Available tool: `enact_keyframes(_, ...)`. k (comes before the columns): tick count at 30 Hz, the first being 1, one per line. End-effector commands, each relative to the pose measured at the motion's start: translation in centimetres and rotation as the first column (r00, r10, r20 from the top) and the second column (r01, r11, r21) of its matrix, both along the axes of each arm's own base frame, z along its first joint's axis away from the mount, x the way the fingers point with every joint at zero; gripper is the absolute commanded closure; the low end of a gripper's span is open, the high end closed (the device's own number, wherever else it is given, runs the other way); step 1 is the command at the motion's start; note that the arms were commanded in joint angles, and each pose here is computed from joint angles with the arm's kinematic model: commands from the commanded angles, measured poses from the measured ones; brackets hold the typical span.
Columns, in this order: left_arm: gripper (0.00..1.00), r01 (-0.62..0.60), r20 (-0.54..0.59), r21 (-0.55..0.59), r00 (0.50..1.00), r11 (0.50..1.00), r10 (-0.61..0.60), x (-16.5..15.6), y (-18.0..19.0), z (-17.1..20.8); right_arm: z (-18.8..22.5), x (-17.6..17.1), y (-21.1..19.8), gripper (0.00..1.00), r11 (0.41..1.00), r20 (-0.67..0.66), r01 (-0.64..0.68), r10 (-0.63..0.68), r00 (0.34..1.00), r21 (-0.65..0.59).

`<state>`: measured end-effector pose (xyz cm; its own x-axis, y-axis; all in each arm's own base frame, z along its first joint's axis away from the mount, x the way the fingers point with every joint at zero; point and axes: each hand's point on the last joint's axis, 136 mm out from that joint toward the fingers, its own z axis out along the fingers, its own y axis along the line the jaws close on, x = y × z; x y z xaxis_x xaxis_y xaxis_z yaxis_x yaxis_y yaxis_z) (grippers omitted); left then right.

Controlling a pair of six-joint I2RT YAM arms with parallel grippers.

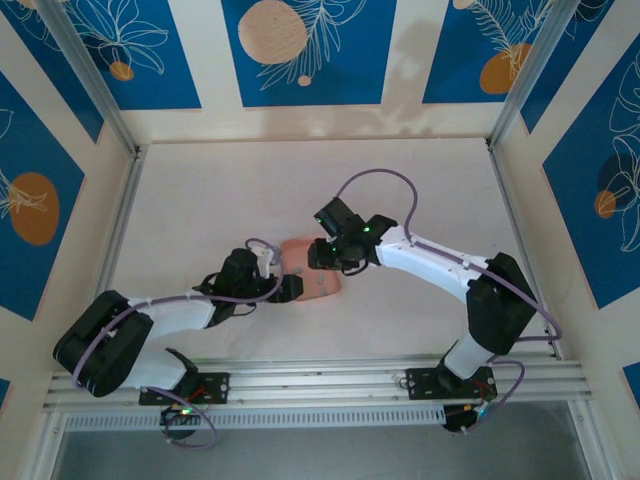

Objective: Load the staples into the stapler

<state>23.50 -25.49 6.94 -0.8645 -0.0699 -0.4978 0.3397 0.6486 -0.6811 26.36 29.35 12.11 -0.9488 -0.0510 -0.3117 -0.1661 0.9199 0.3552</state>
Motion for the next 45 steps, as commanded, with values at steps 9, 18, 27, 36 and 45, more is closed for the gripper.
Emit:
enact_keyframes(9, 0.41, -0.194, 0.075, 0.039, 0.979, 0.98, 0.191, 1.3, 3.1, 0.1, -2.2, -0.5, 0.0, 0.59, 0.987, -0.073, -0.033, 0.022, 0.997, -0.158)
enact_keyframes(18, 0.42, -0.201, 0.075, 0.044, 0.977, 0.979, 0.197, 2.3, 2.7, -0.4, -4.7, -0.4, 0.4, 0.57, 0.972, -0.129, -0.057, 0.028, 0.991, -0.226)
enact_keyframes(27, 0.57, -0.201, 0.042, 0.046, 0.979, 0.979, 0.199, 2.4, 2.5, -1.4, -6.9, -0.3, -0.6, 0.59, 0.952, -0.163, -0.057, 0.008, 0.987, -0.299)
enact_keyframes(36, 0.63, -0.199, 0.043, 0.074, 0.98, 0.977, 0.196, 2.2, 2.9, -1.7, -8.9, 0.2, -1.4, 0.62, 0.939, -0.193, -0.025, -0.044, 0.98, -0.344)
enact_keyframes(45, 0.64, -0.192, 0.039, 0.081, 0.981, 0.978, 0.189, 2.1, 2.9, -2.0, -10.7, 0.5, -1.9, 0.62, 0.915, -0.22, -0.02, -0.076, 0.973, -0.404)
